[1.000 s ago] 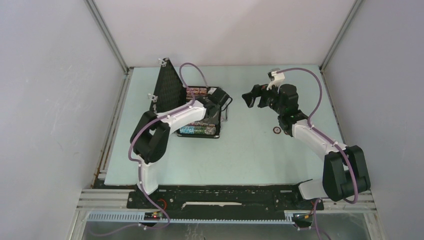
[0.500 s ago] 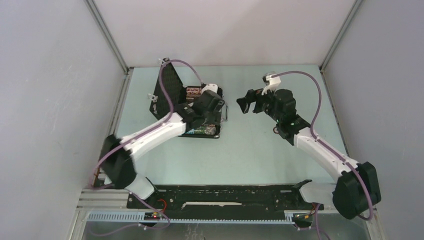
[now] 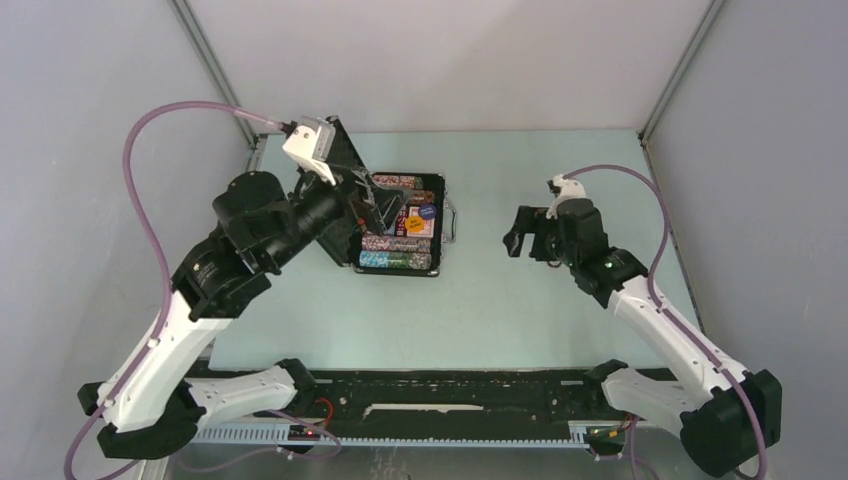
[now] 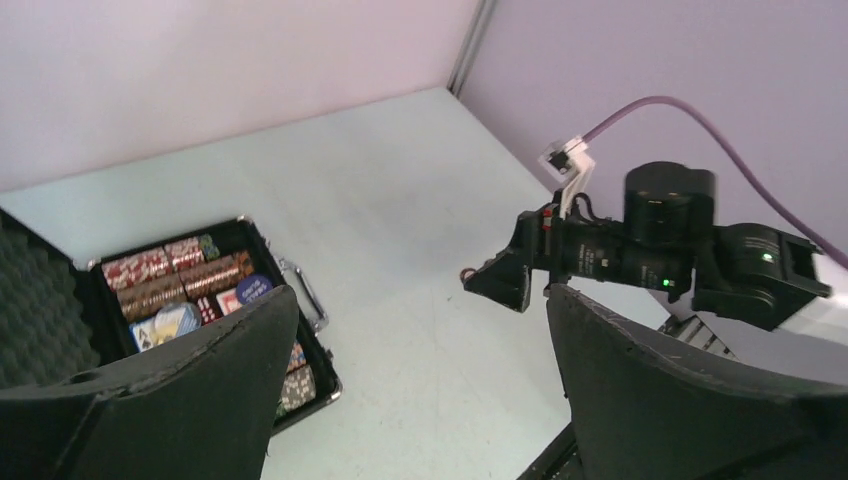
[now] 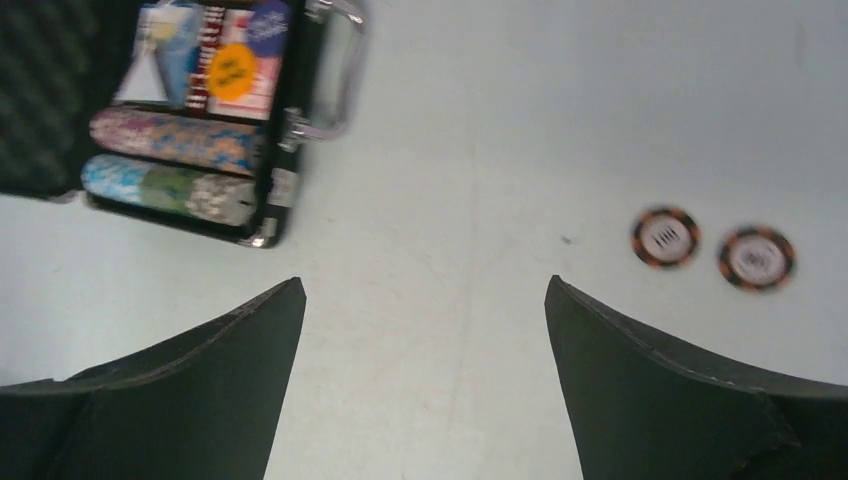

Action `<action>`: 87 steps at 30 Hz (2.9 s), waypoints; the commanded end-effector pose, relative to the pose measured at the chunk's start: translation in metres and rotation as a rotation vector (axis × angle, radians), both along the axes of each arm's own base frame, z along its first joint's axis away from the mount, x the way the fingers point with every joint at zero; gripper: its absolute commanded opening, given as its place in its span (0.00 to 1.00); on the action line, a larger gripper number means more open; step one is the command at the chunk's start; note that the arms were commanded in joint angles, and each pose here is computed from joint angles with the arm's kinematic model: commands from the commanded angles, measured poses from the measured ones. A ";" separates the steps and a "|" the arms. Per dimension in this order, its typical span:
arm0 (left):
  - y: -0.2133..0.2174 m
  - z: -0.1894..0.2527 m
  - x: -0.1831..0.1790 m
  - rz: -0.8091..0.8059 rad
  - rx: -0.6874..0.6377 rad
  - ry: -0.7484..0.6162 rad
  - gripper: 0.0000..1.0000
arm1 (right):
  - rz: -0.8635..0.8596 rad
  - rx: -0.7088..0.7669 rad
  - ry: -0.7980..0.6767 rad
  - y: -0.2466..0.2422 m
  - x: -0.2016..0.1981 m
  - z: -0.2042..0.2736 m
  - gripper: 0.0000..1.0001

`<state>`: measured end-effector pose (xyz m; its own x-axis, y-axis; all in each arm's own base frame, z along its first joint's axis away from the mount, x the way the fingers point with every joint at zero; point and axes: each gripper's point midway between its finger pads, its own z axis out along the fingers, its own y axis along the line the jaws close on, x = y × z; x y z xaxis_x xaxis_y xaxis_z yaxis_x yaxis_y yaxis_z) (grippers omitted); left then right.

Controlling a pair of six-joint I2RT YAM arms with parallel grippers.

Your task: Pack up texas hold em set

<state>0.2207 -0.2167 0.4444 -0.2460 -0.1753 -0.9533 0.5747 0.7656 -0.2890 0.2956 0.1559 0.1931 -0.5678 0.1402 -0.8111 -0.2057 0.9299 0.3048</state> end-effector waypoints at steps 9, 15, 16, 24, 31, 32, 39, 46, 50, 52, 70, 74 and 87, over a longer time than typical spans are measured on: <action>-0.027 -0.063 0.010 -0.118 0.201 0.048 1.00 | -0.422 0.076 0.510 -0.092 0.001 -0.058 1.00; -0.036 -0.076 0.009 -0.150 0.192 0.070 1.00 | -0.684 0.224 0.555 -0.137 0.023 -0.069 1.00; -0.036 -0.077 0.009 -0.151 0.192 0.073 1.00 | -0.745 0.244 0.572 -0.145 0.025 -0.071 1.00; -0.035 -0.076 0.008 -0.146 0.180 0.083 1.00 | -0.915 0.413 0.876 -0.154 0.034 -0.110 1.00; -0.031 -0.071 0.004 -0.163 0.152 0.092 1.00 | -1.075 0.389 0.913 -0.176 0.035 -0.138 0.99; -0.030 -0.070 0.006 -0.157 0.145 0.097 1.00 | -1.079 0.399 0.934 -0.175 0.034 -0.142 0.98; -0.030 -0.073 0.012 -0.172 0.102 0.145 1.00 | -1.131 0.455 0.995 -0.177 0.035 -0.153 0.94; -0.033 -0.080 0.015 -0.178 0.110 0.174 1.00 | -1.195 0.460 1.044 -0.183 0.036 -0.162 0.91; -0.036 -0.082 0.015 -0.187 0.112 0.180 1.00 | -1.220 0.450 1.087 -0.183 0.035 -0.168 0.90; -0.036 -0.083 0.015 -0.191 0.113 0.183 1.00 | -1.243 0.426 1.098 -0.187 0.036 -0.168 0.90; -0.035 -0.077 0.011 -0.201 0.099 0.172 1.00 | -1.305 0.394 1.137 -0.175 0.036 -0.183 0.85; -0.034 -0.076 0.011 -0.196 0.100 0.168 1.00 | -1.326 0.399 1.144 -0.173 0.037 -0.186 0.80; -0.034 -0.075 0.009 -0.202 0.096 0.168 1.00 | -1.356 0.417 1.120 -0.170 0.037 -0.187 0.62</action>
